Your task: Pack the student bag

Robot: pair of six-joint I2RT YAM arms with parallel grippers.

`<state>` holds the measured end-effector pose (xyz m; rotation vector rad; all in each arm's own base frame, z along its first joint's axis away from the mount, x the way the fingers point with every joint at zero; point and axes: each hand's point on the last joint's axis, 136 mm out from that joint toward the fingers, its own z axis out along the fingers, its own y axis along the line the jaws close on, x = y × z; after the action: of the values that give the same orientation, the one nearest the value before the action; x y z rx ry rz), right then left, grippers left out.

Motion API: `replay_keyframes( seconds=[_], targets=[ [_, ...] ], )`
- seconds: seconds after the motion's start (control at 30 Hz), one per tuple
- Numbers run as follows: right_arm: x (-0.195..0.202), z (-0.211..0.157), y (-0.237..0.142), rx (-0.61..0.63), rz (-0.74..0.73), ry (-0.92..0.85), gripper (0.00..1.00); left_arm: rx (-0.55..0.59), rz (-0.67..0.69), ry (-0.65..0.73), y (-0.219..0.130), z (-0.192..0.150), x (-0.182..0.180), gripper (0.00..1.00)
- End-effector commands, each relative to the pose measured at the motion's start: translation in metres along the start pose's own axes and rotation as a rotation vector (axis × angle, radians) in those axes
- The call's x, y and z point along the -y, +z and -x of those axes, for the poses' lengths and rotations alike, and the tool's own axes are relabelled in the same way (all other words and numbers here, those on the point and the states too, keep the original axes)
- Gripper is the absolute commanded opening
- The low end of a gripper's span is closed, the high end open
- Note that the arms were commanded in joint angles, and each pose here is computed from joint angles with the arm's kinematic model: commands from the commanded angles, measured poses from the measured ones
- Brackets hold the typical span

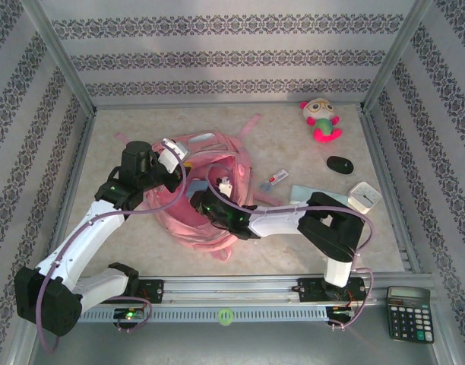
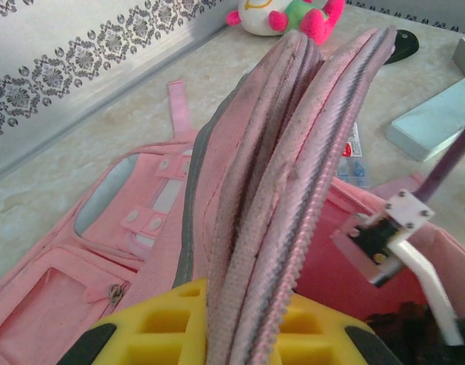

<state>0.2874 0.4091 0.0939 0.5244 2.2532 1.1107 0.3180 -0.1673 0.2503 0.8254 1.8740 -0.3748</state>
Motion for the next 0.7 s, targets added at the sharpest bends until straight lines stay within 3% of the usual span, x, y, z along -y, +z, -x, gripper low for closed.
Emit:
replay_keyframes(
  seconds=[0.0,0.17,0.33,0.47,0.67],
  targets=[
    [-0.024,0.044,0.020,0.150,0.069,-0.005,0.27,0.237,-0.046,0.041,-0.025,0.063,0.008,0.03],
    [-0.048,0.078,0.060,0.178,0.140,-0.023,0.25,0.247,-0.041,0.045,-0.026,0.066,0.007,0.03],
    [-0.059,0.092,0.076,0.192,0.161,-0.059,0.25,0.248,-0.031,0.044,-0.026,0.066,0.006,0.03],
    [-0.050,0.083,0.060,0.150,0.154,-0.061,0.35,0.223,0.006,0.042,-0.024,0.059,0.000,0.03],
    [-0.022,0.052,0.003,0.032,0.096,-0.105,0.53,0.183,0.020,0.053,-0.020,0.042,0.000,0.03]
  ],
)
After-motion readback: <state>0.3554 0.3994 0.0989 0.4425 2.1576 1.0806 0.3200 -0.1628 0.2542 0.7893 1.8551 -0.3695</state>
